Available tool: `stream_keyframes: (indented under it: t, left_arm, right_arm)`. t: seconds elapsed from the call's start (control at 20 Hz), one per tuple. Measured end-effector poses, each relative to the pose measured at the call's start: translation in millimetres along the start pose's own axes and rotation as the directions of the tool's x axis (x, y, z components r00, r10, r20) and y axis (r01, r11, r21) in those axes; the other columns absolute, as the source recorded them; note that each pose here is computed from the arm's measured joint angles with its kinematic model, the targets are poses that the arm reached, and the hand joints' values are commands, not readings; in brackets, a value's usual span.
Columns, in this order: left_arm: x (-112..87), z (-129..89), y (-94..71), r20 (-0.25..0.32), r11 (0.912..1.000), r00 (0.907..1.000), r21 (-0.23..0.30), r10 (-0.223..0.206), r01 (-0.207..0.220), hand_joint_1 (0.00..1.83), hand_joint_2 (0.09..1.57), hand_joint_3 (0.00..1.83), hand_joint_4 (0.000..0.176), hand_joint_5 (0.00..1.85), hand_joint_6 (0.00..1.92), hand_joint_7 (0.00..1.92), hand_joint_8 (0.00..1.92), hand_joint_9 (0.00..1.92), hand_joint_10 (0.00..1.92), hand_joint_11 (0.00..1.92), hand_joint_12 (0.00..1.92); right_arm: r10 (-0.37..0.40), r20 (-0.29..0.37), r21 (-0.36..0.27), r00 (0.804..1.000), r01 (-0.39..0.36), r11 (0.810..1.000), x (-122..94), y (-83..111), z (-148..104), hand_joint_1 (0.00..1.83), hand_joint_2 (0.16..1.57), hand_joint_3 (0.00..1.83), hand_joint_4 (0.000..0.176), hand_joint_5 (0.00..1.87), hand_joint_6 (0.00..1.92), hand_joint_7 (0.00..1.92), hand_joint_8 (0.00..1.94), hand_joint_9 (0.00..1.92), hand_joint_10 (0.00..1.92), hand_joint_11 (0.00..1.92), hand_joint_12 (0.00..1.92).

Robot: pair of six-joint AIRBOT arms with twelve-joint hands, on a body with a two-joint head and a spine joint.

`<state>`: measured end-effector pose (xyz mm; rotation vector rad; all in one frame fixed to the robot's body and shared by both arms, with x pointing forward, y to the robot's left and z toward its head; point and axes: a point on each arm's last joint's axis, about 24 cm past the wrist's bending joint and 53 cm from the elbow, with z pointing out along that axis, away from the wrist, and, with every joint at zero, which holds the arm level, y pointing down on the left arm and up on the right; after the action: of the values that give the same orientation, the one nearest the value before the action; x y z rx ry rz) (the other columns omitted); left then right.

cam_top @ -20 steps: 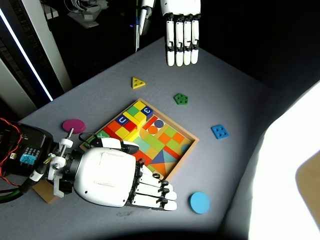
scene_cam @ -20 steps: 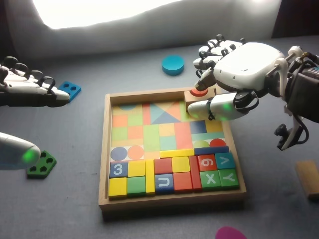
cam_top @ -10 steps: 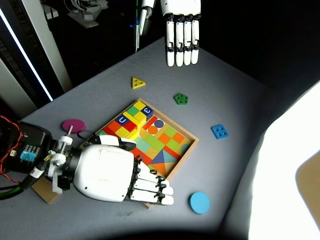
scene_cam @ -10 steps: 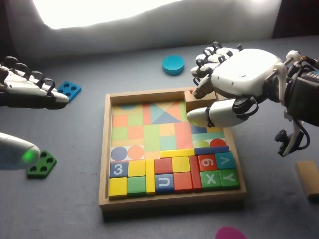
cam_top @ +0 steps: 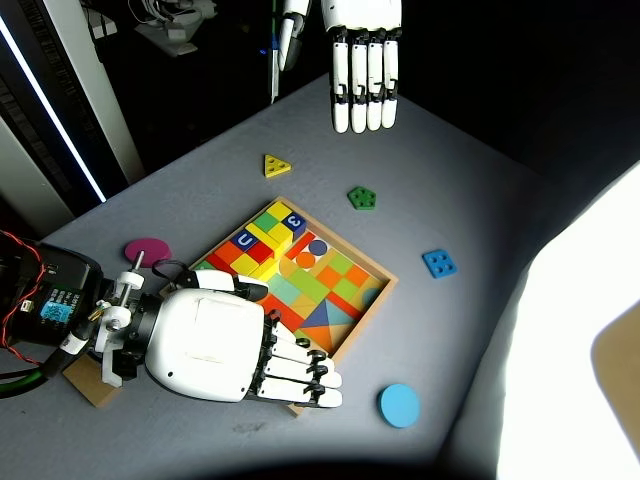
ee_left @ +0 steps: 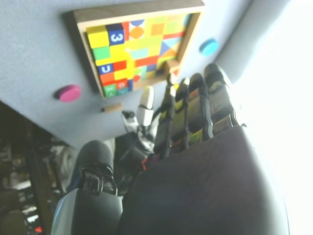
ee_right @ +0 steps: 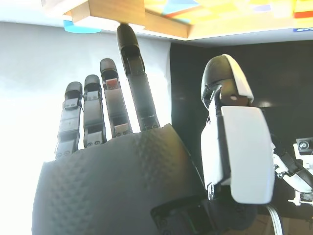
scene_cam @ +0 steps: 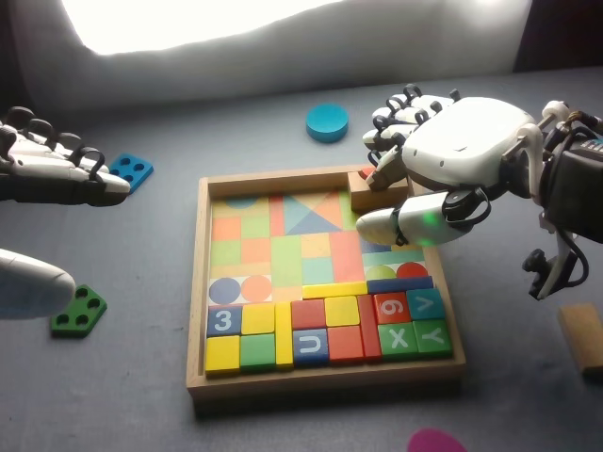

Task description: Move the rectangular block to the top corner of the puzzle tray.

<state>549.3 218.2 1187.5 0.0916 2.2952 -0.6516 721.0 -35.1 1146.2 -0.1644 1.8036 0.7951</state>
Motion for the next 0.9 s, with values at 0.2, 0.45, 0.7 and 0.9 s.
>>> stream_keyframes:
  t: [0.2,0.45,0.7,0.9]
  left_arm:
    - [0.1,0,0.2,0.0,1.0,1.0,0.0,-0.001,0.001,0.06,1.34,0.0,0.0,0.1,0.0,0.08,0.0,0.05,0.0,0.0,0.14]
    - [0.1,0,0.2,0.0,1.0,1.0,0.0,0.0,0.0,0.08,1.34,0.0,0.0,0.1,0.0,0.09,0.0,0.07,0.0,0.0,0.2]
    - [0.0,0,0.2,0.0,1.0,1.0,0.0,0.0,0.0,0.07,1.34,0.0,0.0,0.09,0.01,0.08,0.0,0.06,0.0,0.0,0.17]
    - [0.0,0,0.1,0.0,1.0,1.0,0.0,0.0,0.0,0.07,1.34,0.0,0.0,0.09,0.0,0.07,0.0,0.05,0.0,0.0,0.13]
  right_arm:
    - [-0.003,0.006,0.009,1.0,0.002,1.0,-3,-4.8,0,0.0,1.2,0.0,0.0,0.68,0.0,0.2,0.0,0.02,0.0,0.0,0.0]
    - [-0.003,0.008,0.012,1.0,0.003,1.0,-4,-6.4,1,0.0,1.2,0.0,0.0,0.68,0.0,0.21,0.0,0.04,0.01,0.0,0.0]
    - [0.022,0.038,-0.001,0.999,-0.022,1.0,-16,0.3,3,0.0,1.2,0.0,0.0,0.69,0.01,0.24,0.01,0.05,0.01,0.0,0.0]
    - [0.027,0.056,-0.007,0.998,-0.027,1.0,-23,3.4,3,0.0,1.2,0.0,0.0,0.68,0.0,0.21,0.0,0.03,0.0,0.0,0.0]
